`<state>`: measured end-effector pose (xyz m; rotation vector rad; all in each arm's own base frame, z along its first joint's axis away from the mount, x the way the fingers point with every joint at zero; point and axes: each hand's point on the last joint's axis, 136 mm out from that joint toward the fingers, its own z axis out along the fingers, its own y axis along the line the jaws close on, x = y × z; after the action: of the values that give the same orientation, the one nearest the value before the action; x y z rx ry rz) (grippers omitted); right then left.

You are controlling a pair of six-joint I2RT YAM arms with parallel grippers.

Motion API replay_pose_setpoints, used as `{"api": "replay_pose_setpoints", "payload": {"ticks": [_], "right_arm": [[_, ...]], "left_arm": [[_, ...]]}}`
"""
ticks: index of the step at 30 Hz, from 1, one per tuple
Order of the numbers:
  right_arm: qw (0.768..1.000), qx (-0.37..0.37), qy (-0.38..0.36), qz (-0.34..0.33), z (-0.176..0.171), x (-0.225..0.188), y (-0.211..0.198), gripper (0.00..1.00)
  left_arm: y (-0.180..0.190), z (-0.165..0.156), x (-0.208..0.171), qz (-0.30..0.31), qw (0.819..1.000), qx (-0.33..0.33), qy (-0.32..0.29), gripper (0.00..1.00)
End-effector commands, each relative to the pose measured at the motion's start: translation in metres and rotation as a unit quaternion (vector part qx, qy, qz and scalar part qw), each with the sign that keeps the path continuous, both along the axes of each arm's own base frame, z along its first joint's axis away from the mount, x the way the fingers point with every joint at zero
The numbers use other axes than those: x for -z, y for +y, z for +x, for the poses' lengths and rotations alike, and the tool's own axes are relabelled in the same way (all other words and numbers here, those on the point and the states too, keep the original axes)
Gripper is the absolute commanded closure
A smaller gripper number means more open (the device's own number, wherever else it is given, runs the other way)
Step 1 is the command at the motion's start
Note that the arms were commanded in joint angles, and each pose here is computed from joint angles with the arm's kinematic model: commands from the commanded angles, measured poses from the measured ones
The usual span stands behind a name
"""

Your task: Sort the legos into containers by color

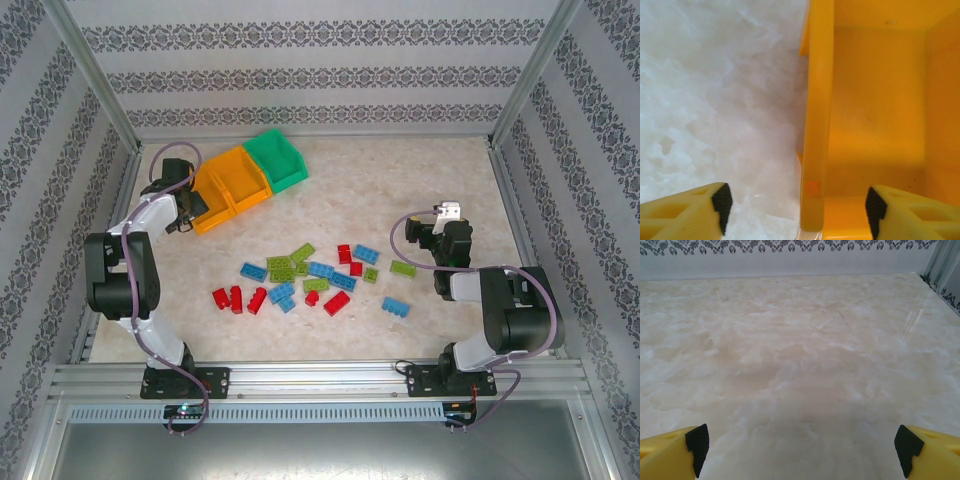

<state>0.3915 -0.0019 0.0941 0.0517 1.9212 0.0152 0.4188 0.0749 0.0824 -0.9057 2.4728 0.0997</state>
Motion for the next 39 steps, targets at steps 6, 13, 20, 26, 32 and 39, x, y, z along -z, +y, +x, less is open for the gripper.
{"api": "replay_pose_setpoints", "payload": {"ticks": [6,13,20,26,32,39], "right_arm": [[1.000,-0.009,-0.016,-0.006,0.007,-0.012,0.004,0.02],[1.000,-0.008,-0.016,-0.006,0.007,-0.012,0.003,0.02],[1.000,-0.008,-0.015,-0.007,0.006,-0.011,0.003,0.02],[1.000,-0.008,-0.016,-0.007,0.007,-0.012,0.003,0.02],[1.000,-0.008,-0.017,-0.007,0.006,-0.012,0.003,0.02],[1.000,0.000,0.027,-0.003,0.011,-0.027,0.004,0.06]], "left_arm": [[0.009,0.017,0.014,-0.004,0.999,0.015,0.038,0.57],[-0.011,0.028,0.018,-0.033,0.996,0.084,0.013,0.85],[-0.043,0.027,0.022,-0.031,0.988,0.152,0.010,0.92],[-0.088,0.029,0.021,-0.033,0.974,0.224,0.008,0.92],[-0.140,0.036,0.022,-0.022,0.949,0.313,0.000,0.91],[-0.165,0.040,0.029,-0.049,0.944,0.327,0.003,0.89]]}}
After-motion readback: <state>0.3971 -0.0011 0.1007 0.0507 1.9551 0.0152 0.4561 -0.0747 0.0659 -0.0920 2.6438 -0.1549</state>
